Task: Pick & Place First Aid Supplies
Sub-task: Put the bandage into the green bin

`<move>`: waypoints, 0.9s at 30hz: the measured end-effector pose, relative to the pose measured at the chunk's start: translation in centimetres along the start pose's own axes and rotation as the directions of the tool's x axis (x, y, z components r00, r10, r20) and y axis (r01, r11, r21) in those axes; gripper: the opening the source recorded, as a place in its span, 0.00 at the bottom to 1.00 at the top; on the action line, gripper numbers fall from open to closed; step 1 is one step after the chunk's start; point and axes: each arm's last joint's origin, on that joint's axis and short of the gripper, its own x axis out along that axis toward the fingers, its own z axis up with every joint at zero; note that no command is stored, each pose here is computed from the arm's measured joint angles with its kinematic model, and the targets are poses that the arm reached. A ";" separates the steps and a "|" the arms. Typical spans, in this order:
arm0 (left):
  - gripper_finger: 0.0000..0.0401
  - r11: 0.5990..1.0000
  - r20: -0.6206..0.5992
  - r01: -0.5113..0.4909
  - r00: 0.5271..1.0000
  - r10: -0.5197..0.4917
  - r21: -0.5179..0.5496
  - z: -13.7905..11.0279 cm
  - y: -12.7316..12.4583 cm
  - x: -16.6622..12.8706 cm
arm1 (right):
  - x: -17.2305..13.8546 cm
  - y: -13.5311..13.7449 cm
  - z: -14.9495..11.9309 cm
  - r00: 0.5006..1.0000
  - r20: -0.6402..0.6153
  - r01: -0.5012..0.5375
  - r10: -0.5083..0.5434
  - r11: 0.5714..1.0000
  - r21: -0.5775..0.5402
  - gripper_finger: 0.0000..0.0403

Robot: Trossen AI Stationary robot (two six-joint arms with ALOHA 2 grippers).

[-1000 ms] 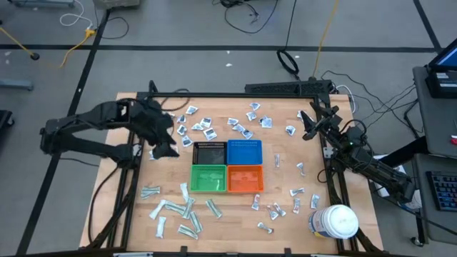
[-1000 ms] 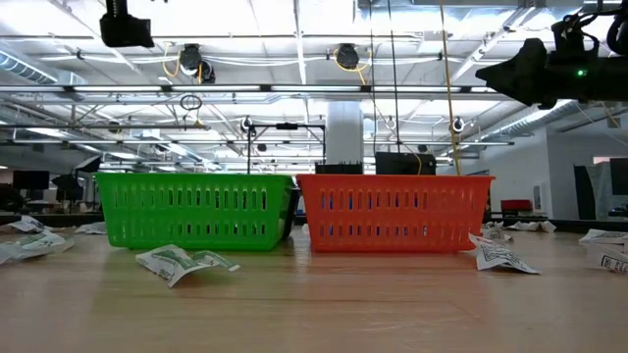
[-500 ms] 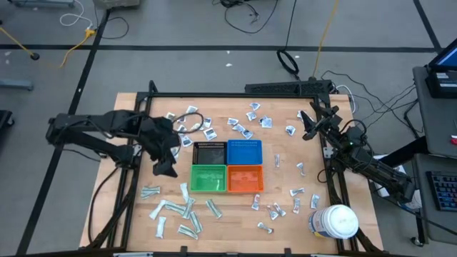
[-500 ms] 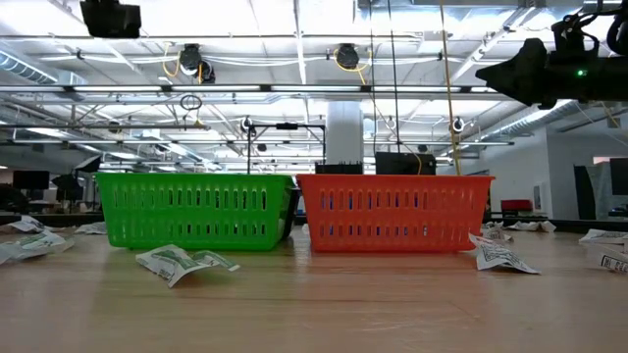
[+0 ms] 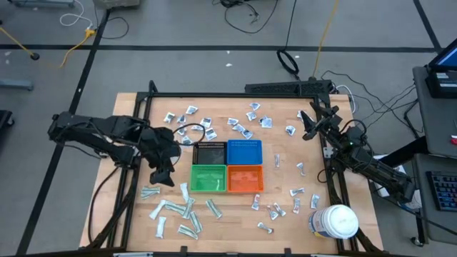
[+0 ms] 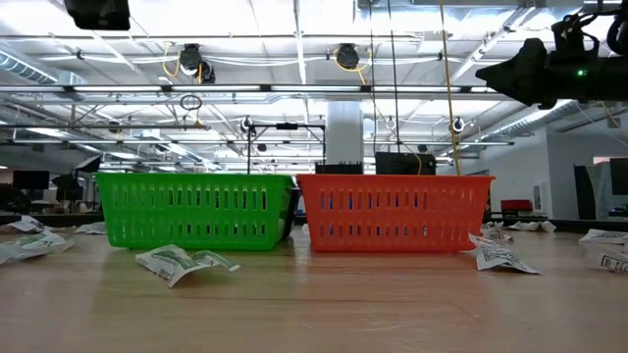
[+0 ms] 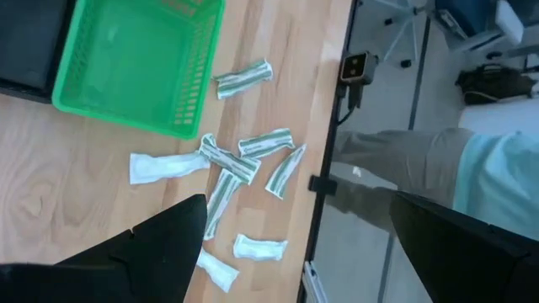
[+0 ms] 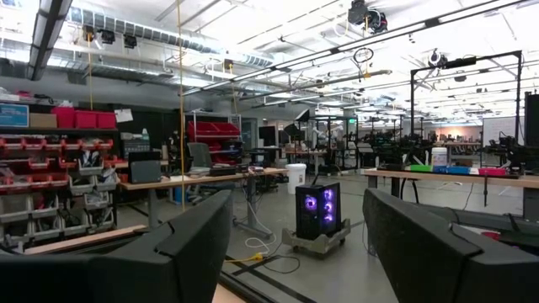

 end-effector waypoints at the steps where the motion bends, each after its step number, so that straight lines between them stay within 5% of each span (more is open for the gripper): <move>1: 0.94 1.000 -0.003 0.002 1.000 -0.002 0.004 -0.1 -0.1 0.0 | 0.0 0.0 0.0 1.000 0.000 0.000 0.000 1.000 0.000 0.65; 17: 0.94 0.996 -0.042 0.005 0.999 -0.002 0.085 -0.8 -0.8 0.5 | 0.0 0.0 0.0 1.000 0.000 0.000 0.000 1.000 0.000 0.65; 27: 0.94 0.966 -0.070 -0.197 0.975 0.211 0.170 -2.6 -1.2 1.4 | 0.0 0.0 0.0 1.000 0.000 0.000 0.000 1.000 0.000 0.65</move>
